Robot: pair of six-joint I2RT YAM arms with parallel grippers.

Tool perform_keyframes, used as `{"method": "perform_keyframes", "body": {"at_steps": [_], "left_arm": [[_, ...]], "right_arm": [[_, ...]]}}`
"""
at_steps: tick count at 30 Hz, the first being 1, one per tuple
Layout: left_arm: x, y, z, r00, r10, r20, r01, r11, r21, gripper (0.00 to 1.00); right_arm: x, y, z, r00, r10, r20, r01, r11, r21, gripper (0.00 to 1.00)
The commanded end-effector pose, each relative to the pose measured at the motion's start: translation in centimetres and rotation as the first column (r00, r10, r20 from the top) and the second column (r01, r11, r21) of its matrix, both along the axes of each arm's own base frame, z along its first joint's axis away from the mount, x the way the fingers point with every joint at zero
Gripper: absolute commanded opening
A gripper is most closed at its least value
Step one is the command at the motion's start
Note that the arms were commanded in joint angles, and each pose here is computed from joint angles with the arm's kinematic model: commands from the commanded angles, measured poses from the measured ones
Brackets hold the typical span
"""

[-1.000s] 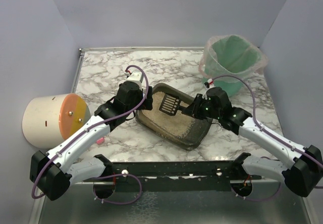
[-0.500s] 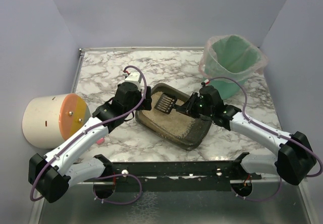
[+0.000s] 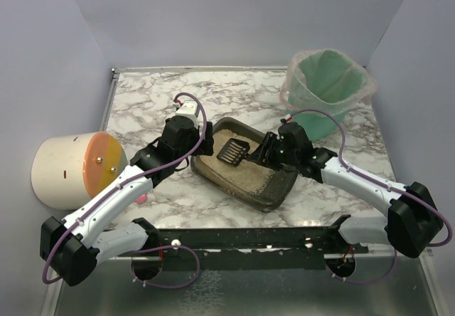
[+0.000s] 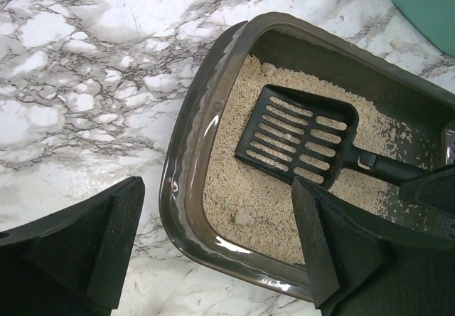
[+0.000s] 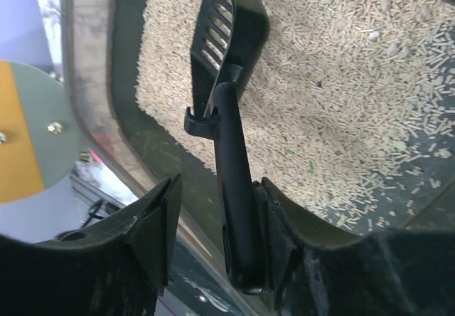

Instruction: Clean the litter box

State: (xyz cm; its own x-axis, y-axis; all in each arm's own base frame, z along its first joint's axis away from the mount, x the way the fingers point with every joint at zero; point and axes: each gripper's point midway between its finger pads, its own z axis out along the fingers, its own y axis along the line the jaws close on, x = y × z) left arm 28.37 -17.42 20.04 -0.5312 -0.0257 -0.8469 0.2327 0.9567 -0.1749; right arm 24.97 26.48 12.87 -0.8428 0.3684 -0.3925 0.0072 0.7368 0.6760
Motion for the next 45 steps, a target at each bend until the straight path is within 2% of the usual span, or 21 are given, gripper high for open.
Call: {"method": "perform_keyframes", "body": {"at_steps": [1, 11, 19, 20, 23, 33, 35, 42, 45], "left_arm": [[0.0, 0.2, -0.5, 1.000, 0.019, -0.007, -0.019, 1.000, 0.011, 0.92], [0.2, 0.1, -0.9, 1.000, 0.021, -0.017, -0.021, 1.000, 0.018, 0.92], [0.5, -0.1, -1.1, 0.999, 0.023, -0.024, -0.022, 0.999, 0.025, 0.92], [0.5, -0.1, -1.2, 0.999, 0.024, -0.026, -0.023, 0.999, 0.026, 0.92], [0.6, -0.2, -1.0, 0.999, 0.026, -0.025, -0.025, 0.999, 0.019, 0.92], [0.9, -0.8, 1.7, 1.000, 0.000, 0.008, 0.000, 1.000, -0.006, 0.96], [1.1, -1.0, 2.7, 1.000, -0.015, 0.024, 0.015, 1.000, -0.006, 0.99], [2.5, -0.9, 7.0, 0.993, -0.024, 0.115, 0.020, 0.999, 0.036, 0.99], [2.8, -1.2, 9.4, 0.987, -0.035, 0.157, 0.031, 0.999, 0.029, 0.99]], "right_arm": [[-0.1, -1.5, -0.5, 1.000, 0.020, 0.020, -0.018, 0.994, -0.107, 0.53], [-0.5, -7.7, 2.4, 0.988, -0.008, 0.157, 0.063, 0.935, -0.349, 0.63], [-0.3, -11.7, 7.1, 0.950, -0.026, 0.311, 0.170, 0.879, -0.445, 0.74], [-0.1, -12.0, 7.9, 0.940, -0.029, 0.339, 0.187, 0.877, -0.443, 0.77], [0.3, -12.4, 10.3, 0.910, -0.026, 0.415, 0.219, 0.878, -0.425, 0.99], [2.4, -13.5, 15.5, 0.852, -0.019, 0.524, 0.303, 0.834, -0.462, 1.00], [2.7, -13.4, 16.8, 0.832, -0.033, 0.554, 0.323, 0.841, -0.434, 1.00], [2.9, -14.6, 22.0, 0.728, -0.125, 0.674, 0.429, 0.851, -0.305, 1.00], [2.7, -14.7, 23.8, 0.713, -0.156, 0.684, 0.440, 0.859, -0.263, 1.00]]}}
